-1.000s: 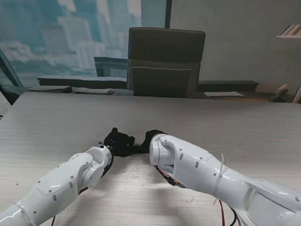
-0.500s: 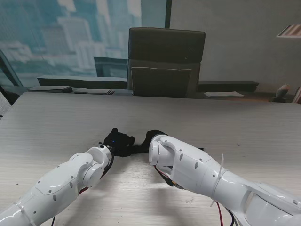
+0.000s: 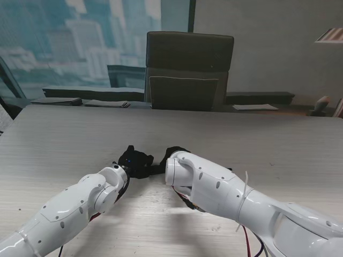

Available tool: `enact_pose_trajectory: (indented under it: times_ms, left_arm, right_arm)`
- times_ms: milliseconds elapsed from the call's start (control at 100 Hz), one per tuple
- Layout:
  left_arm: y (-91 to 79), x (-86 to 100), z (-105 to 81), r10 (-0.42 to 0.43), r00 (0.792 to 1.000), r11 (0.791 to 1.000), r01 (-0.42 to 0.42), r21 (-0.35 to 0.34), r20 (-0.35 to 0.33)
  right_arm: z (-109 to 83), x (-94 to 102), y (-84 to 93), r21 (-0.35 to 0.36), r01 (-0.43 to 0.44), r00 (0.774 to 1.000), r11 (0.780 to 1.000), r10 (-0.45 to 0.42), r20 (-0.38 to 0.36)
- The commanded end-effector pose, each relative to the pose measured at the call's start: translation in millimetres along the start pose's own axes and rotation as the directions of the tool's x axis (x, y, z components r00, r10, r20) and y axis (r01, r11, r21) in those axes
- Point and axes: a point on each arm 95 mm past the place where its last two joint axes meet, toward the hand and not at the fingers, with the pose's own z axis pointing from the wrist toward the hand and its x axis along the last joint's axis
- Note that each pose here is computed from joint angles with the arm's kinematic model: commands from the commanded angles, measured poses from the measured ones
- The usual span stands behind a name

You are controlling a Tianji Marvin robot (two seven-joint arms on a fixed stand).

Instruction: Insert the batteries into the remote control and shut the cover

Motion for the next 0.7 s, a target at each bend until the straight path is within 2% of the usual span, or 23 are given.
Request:
enact_pose_trajectory:
  times_ms: [0,390,690]
  left_arm:
    - [23.2,6.0,-5.6,-0.007,1.000,0.997,0.006,-0.073,-0.009]
    - [22.6,5.6,-5.7,-0.005,1.000,0.997,0.005,-0.073,-0.009]
    - [24.0,6.1,-4.7,-0.007,1.000,0.997,0.006,-0.076,-0.011]
  right_arm:
    - [6.7,-22.8,-38.1,0.098,0.018,0.997,0.995,-0.024,0.067]
    - [9.2,-31.3,-40.9,0.127,-0.042,0.994,0.991,0.029,0.103]
    - [9.0,-36.2,-43.0,0.170,-0.116,0.989,0.979,0.099,0.107]
